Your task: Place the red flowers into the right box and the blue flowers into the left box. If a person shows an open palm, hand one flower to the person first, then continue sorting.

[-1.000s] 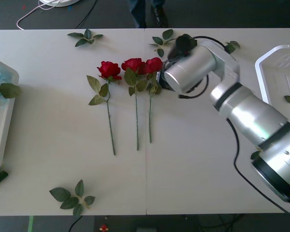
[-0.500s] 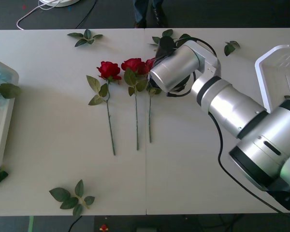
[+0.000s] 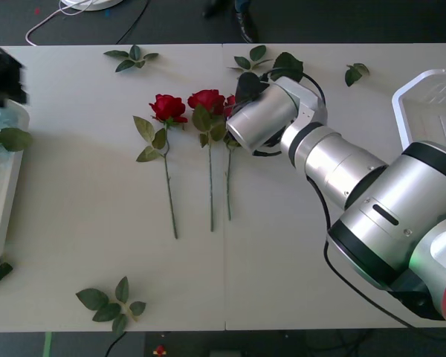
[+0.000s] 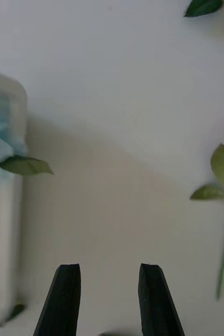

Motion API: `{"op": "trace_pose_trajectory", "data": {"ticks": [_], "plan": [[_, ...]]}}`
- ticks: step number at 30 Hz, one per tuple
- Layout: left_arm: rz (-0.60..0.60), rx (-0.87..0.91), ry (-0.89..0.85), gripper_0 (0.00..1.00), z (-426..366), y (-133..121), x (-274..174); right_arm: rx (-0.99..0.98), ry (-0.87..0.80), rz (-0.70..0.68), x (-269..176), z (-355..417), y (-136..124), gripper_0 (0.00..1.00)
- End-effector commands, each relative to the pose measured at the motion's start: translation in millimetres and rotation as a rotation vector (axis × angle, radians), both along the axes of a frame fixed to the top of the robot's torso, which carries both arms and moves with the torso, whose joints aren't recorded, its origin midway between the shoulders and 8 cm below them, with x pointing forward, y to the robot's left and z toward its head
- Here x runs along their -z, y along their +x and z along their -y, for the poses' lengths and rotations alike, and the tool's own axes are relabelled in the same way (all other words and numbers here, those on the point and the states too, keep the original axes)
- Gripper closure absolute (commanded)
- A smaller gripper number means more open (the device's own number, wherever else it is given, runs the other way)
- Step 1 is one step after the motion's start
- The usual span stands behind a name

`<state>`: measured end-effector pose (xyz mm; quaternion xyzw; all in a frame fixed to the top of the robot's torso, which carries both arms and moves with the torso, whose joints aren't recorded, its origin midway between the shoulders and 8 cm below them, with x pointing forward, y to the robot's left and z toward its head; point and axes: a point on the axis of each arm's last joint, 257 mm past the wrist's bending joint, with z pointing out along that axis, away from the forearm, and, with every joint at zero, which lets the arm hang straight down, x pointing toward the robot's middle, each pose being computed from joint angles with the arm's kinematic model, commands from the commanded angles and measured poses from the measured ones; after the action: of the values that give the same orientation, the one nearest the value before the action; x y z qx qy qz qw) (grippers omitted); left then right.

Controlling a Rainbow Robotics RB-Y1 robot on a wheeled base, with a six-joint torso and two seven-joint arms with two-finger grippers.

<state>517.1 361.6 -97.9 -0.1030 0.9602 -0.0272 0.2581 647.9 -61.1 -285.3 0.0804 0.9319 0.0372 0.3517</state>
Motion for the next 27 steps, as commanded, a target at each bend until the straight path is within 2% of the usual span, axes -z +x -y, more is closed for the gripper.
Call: {"op": "trace_pose_trajectory", "data": {"ticks": [1,8,17,18,19,20,21,22,23,24,27], "plan": [[0.054,0.080,0.038,0.69,55,20,10,-0.009,0.034,0.051,-26,-33,7,0.00],[0.114,0.082,0.021,0.69,112,42,41,-0.012,0.038,0.050,-26,-36,7,0.00],[0.171,0.097,-0.029,0.69,181,52,69,-0.018,-0.053,0.092,-35,-7,20,0.00],[0.177,0.095,-0.029,0.69,186,52,72,-0.019,-0.055,0.091,-35,-6,20,0.36],[0.181,0.092,-0.034,0.69,190,53,74,-0.017,-0.056,0.092,-36,-5,20,0.87],[0.186,0.094,-0.041,0.65,196,53,77,-0.015,-0.055,0.090,-35,-4,20,1.00],[0.196,0.096,-0.048,0.53,202,54,78,-0.015,-0.055,0.092,-36,-3,21,1.00],[0.210,0.101,-0.058,0.25,208,56,80,-0.015,-0.054,0.091,-36,-3,21,1.00],[0.218,0.110,-0.063,0.07,212,57,82,-0.010,-0.052,0.089,-36,-1,21,1.00],[0.232,0.128,-0.067,0.00,217,58,86,-0.010,-0.049,0.088,-36,-1,21,1.00],[0.250,0.163,-0.071,0.00,226,60,94,-0.008,-0.044,0.088,-37,0,22,1.00]]}}
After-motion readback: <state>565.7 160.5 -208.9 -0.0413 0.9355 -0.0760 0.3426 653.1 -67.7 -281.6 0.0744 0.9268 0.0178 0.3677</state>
